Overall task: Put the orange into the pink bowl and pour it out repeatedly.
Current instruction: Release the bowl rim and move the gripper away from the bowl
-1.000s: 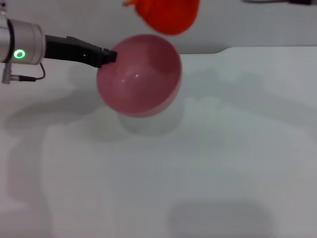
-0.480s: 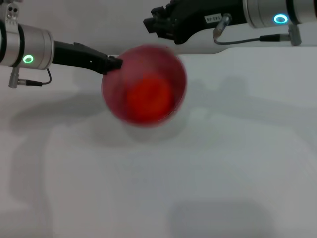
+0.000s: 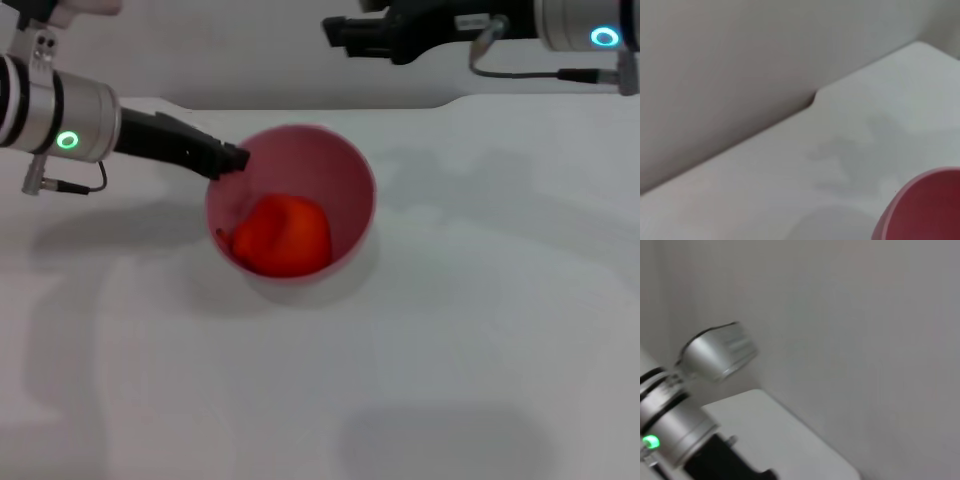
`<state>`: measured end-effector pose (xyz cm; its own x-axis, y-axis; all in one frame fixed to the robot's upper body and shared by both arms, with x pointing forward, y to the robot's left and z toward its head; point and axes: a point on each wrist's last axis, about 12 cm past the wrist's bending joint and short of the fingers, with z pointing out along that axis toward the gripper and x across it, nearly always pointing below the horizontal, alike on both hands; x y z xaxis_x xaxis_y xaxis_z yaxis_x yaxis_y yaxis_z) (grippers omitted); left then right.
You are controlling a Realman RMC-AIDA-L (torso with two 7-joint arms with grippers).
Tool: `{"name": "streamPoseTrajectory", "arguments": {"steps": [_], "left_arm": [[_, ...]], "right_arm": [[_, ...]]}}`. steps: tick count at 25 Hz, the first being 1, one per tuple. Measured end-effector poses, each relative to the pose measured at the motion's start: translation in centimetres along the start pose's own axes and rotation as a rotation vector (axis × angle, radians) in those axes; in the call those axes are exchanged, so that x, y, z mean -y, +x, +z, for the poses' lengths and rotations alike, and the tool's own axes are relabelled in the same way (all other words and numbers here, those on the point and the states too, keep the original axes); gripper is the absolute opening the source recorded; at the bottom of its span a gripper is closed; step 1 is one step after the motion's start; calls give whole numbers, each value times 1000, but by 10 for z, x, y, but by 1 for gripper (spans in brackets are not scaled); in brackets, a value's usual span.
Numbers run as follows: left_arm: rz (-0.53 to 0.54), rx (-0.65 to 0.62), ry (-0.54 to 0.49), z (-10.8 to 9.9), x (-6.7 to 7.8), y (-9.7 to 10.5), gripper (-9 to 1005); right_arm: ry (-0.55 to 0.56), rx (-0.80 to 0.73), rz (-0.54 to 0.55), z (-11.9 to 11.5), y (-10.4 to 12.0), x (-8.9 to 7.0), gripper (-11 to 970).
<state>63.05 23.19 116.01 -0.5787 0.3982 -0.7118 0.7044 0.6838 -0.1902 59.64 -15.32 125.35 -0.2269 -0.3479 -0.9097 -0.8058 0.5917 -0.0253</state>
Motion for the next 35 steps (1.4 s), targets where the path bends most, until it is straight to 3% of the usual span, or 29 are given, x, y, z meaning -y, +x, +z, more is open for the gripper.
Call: {"name": "streamPoseTrajectory", "arguments": {"steps": [3,5,9,16,35], "left_arm": [[0,0,0,0,0,0,46],[30,-105,12,7,8,1,46],[60,-184,14,10,13,4,46],[84,-242,12,16,17,10,46],[60,-298,2,27,17,33,47]], "right_arm": [[35,2,38,-4,10,9,511],[66,6,66,-7,19,16,517],[131,17,110,-12,35,27,517],[194,27,173,-15,58,38,518],[199,41,199,-18,60,42,517]]}}
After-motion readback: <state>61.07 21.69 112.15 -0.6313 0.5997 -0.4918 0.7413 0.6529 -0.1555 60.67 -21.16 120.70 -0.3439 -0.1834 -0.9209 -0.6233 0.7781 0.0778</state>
